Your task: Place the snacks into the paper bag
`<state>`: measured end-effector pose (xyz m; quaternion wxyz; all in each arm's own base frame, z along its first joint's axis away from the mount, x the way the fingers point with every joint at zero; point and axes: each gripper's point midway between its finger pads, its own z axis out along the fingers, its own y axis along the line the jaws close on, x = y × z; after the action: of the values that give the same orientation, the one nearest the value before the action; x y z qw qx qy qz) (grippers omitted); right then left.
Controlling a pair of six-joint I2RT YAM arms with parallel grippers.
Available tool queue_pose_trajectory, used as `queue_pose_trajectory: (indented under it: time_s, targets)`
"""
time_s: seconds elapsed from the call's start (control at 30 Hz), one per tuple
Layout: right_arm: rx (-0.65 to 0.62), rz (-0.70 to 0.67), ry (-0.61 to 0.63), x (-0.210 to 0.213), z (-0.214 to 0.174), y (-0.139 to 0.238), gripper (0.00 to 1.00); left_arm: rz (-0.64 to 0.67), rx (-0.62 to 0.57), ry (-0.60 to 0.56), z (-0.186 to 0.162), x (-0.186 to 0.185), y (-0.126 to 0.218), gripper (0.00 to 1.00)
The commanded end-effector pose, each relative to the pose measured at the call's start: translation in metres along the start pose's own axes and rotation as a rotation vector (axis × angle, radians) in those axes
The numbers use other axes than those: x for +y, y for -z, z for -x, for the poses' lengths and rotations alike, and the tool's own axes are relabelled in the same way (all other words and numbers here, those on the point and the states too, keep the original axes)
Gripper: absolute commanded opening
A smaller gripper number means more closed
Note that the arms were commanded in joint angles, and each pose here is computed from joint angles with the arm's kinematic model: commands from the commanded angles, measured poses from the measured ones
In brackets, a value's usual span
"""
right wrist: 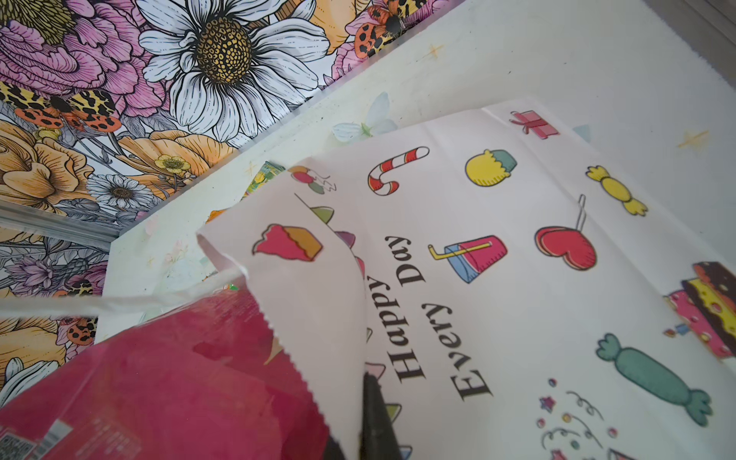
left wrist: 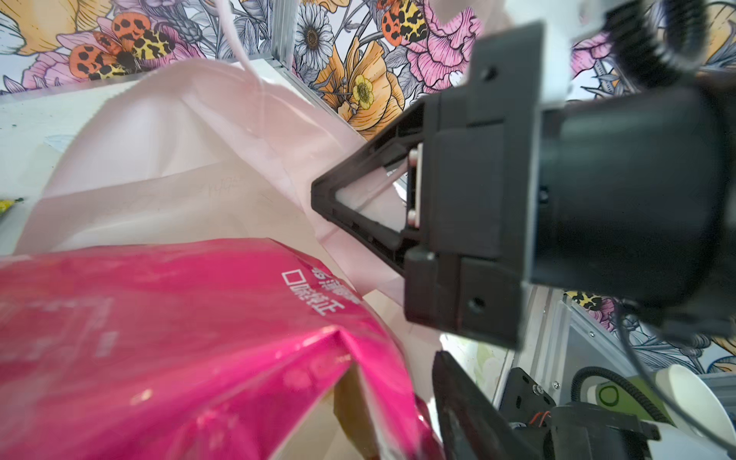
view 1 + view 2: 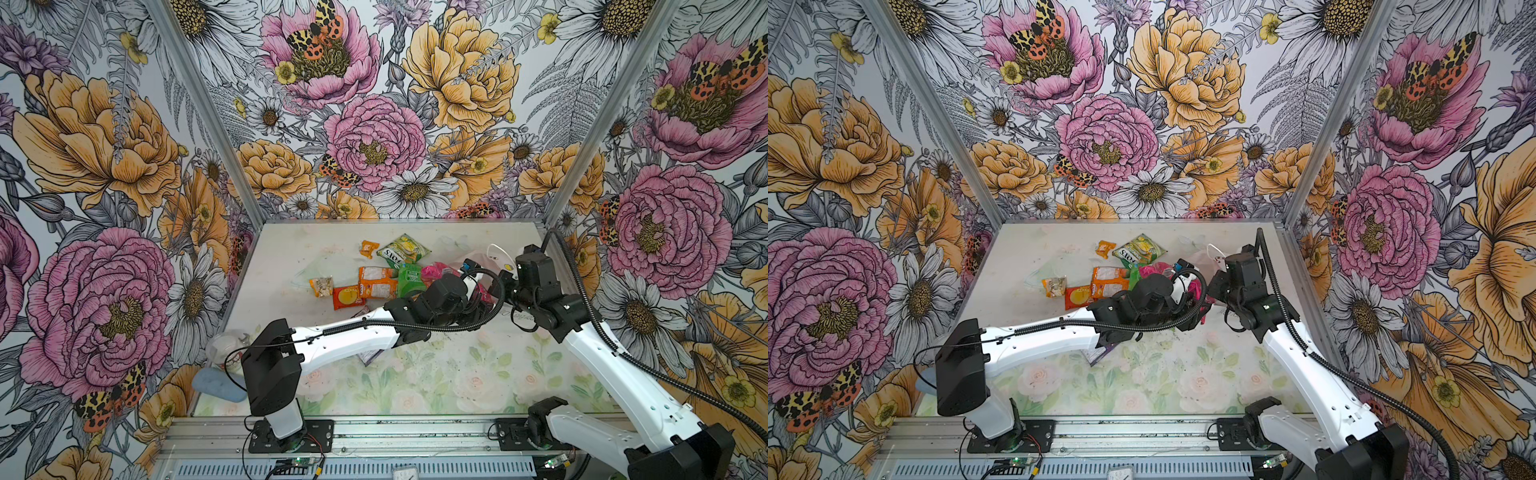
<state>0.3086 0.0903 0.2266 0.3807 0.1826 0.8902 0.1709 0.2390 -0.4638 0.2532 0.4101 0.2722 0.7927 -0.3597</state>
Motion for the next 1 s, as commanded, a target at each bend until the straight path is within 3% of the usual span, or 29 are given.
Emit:
queue_pose_trajectory:
  time_s: [0.0, 0.27, 0.5, 0.7, 0.97]
  targets:
    - [-0.075, 0.043, -0.027, 0.008, 0.015, 0.009, 0.00, -0.020, -0.016, 0.036, 0.007, -0.001, 0.011, 0.69]
    - [-0.079, 0.042, -0.025, 0.008, 0.016, 0.010, 0.00, 0.010, -0.010, 0.081, 0.006, 0.009, 0.013, 0.70]
    - [-0.075, 0.043, -0.025, 0.007, 0.014, 0.010, 0.00, 0.081, 0.012, 0.058, 0.006, 0.020, 0.006, 0.35]
    - [-0.064, 0.075, -0.021, 0.014, 0.013, 0.012, 0.00, 0.113, -0.008, -0.008, 0.019, 0.025, -0.005, 0.15]
    - [-0.065, 0.113, -0.020, 0.020, 0.013, 0.018, 0.00, 0.006, -0.037, -0.065, 0.036, 0.010, -0.029, 0.09]
